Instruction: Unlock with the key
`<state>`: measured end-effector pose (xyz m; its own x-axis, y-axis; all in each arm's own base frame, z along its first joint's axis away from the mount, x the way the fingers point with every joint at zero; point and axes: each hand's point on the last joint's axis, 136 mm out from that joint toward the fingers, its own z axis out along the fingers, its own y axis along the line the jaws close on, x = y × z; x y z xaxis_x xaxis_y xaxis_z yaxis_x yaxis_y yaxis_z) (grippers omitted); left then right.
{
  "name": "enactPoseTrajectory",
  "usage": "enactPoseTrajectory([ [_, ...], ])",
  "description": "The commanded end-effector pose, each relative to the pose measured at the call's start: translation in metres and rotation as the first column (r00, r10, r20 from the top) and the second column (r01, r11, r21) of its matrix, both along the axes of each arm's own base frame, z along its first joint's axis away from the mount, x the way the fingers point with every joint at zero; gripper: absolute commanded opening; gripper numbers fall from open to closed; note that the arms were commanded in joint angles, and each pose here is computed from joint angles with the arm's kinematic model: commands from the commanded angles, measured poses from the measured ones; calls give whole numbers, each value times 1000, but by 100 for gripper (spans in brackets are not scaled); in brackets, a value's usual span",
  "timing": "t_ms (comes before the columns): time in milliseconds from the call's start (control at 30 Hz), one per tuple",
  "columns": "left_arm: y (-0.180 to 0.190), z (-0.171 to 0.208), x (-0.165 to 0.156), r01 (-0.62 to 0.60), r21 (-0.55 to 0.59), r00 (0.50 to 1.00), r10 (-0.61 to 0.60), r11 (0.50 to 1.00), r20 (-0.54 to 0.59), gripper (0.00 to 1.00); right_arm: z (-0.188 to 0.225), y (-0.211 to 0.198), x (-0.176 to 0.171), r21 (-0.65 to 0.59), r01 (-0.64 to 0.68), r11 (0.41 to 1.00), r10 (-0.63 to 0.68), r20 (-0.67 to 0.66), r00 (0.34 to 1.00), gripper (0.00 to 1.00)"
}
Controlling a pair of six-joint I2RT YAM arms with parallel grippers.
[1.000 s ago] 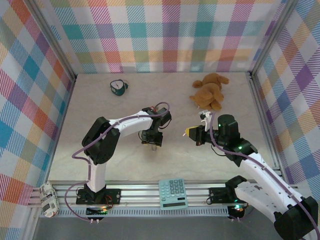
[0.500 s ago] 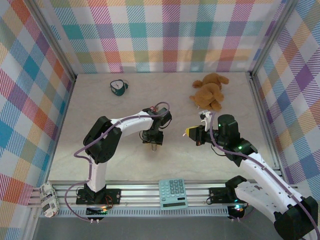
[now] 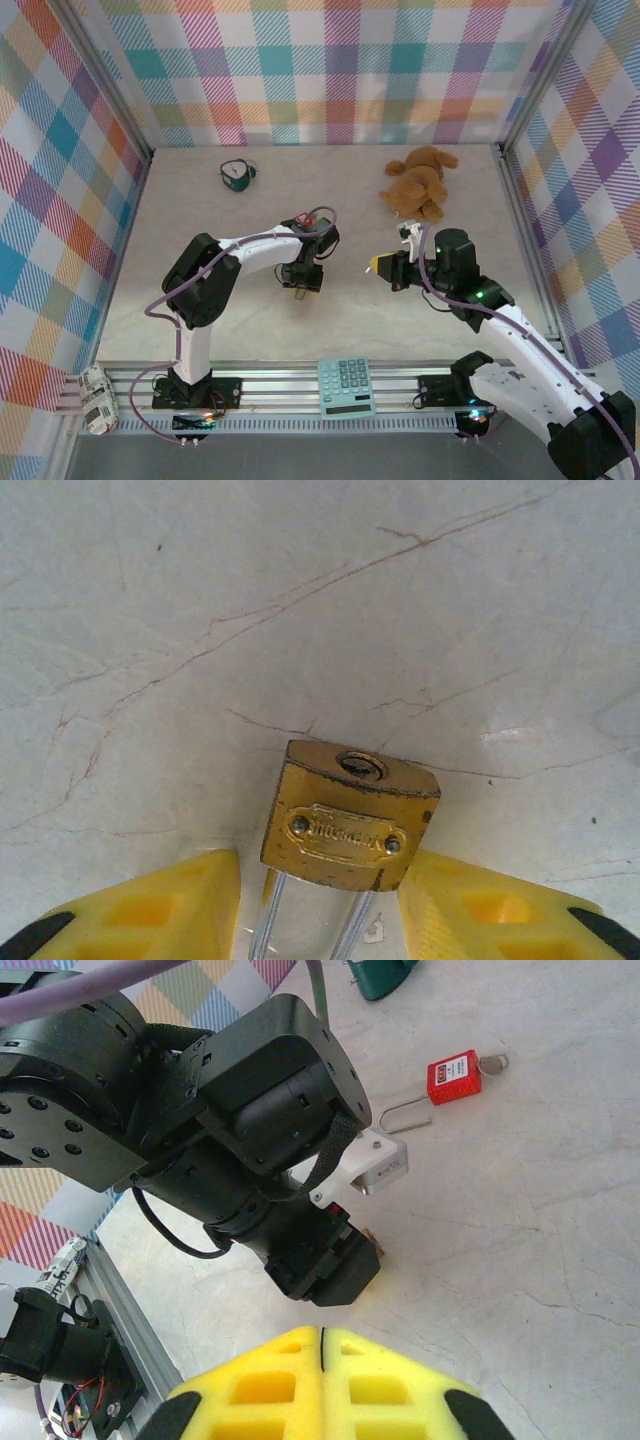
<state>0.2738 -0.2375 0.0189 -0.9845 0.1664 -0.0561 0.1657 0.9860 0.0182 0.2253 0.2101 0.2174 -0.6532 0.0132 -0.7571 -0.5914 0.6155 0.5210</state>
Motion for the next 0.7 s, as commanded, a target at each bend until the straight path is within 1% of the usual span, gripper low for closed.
enactPoseTrajectory([
  [0, 5, 4, 10, 40, 17, 999, -40, 999, 19, 44, 5, 3, -2, 16, -16, 1000, 16, 11, 1000, 1],
  [267, -1, 8, 11, 132, 1, 991, -132, 991, 8, 42, 4, 4, -1, 15, -16, 1000, 16, 7, 1000, 1],
  [433, 4, 5, 8, 141, 22, 990, -140, 990, -13, 37, 4, 5, -1, 14, -19, 1000, 19, 6, 1000, 1],
  [667, 6, 1, 11, 141, 13, 990, -141, 990, -9, 37, 3, 5, -1, 9, -18, 1000, 18, 1, 1000, 1],
])
